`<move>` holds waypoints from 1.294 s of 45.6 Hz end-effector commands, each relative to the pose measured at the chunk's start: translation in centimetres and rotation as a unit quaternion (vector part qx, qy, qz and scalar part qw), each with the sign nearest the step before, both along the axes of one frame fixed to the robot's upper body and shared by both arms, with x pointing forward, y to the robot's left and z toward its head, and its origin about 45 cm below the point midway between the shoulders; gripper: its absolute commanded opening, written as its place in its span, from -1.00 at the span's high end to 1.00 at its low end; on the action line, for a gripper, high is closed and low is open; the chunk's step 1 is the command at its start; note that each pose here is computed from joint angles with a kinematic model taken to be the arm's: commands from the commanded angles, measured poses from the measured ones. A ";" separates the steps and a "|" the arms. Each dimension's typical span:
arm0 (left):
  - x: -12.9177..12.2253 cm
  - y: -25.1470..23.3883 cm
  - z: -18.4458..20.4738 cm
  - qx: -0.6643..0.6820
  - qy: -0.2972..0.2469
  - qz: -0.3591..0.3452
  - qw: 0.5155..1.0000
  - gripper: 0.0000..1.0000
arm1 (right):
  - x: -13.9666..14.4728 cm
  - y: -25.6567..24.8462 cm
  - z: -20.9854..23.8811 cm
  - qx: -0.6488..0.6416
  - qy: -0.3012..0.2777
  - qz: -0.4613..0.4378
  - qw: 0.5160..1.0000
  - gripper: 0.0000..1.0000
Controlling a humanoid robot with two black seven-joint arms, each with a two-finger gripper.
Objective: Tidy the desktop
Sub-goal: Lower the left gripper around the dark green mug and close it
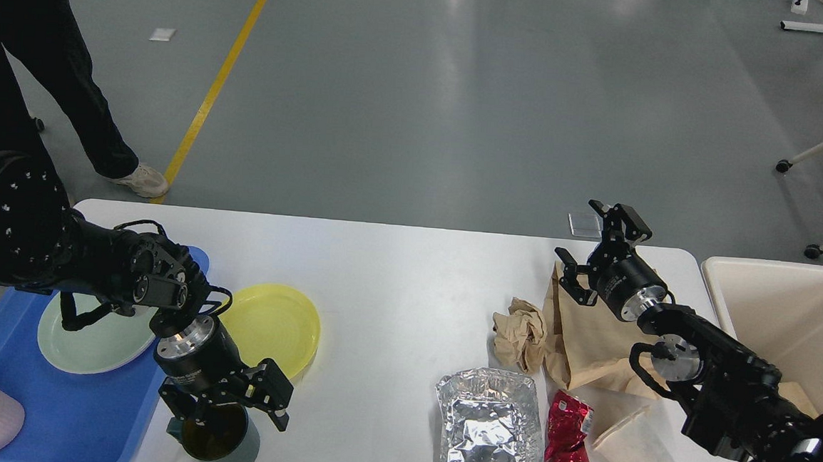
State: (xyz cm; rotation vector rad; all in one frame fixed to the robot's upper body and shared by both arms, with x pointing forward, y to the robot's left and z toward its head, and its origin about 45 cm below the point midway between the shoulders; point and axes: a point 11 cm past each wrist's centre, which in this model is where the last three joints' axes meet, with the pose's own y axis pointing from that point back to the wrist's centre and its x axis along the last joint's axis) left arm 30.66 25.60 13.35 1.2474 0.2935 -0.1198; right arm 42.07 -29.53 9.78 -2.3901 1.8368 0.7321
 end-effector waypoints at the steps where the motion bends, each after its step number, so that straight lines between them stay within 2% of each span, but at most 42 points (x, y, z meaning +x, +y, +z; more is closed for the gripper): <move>1: -0.1 0.5 -0.2 0.023 0.001 -0.007 1.000 -0.91 | 0.0 0.0 0.0 0.000 0.000 0.000 1.000 -1.00; 7: -0.2 1.0 -0.4 0.050 0.003 -0.017 0.999 -0.74 | 0.0 0.0 0.0 0.000 0.000 0.000 1.000 -1.00; 12: -0.1 1.2 -0.4 0.059 0.003 -0.022 0.998 -0.39 | 0.0 0.0 0.0 0.000 0.000 0.000 1.000 -1.00; 18: -0.1 1.2 -0.4 0.059 0.003 -0.022 0.998 -0.32 | 0.0 0.0 0.0 0.000 0.000 0.000 1.000 -1.00; 25: -0.1 1.1 -0.1 0.057 0.008 -0.022 0.998 0.02 | 0.0 0.0 0.0 0.000 0.000 0.000 1.000 -1.00; 29: -0.2 1.1 -0.1 0.057 0.012 -0.022 0.998 0.36 | 0.0 0.0 0.0 0.000 0.000 0.000 1.000 -1.00; 36: -1.0 1.0 0.5 0.055 0.058 -0.021 0.997 1.00 | 0.0 0.0 0.0 0.000 0.000 0.000 1.000 -1.00; 59: -1.0 1.1 0.6 0.055 0.064 -0.020 0.996 1.00 | 0.0 0.0 0.0 0.000 0.000 0.000 1.000 -1.00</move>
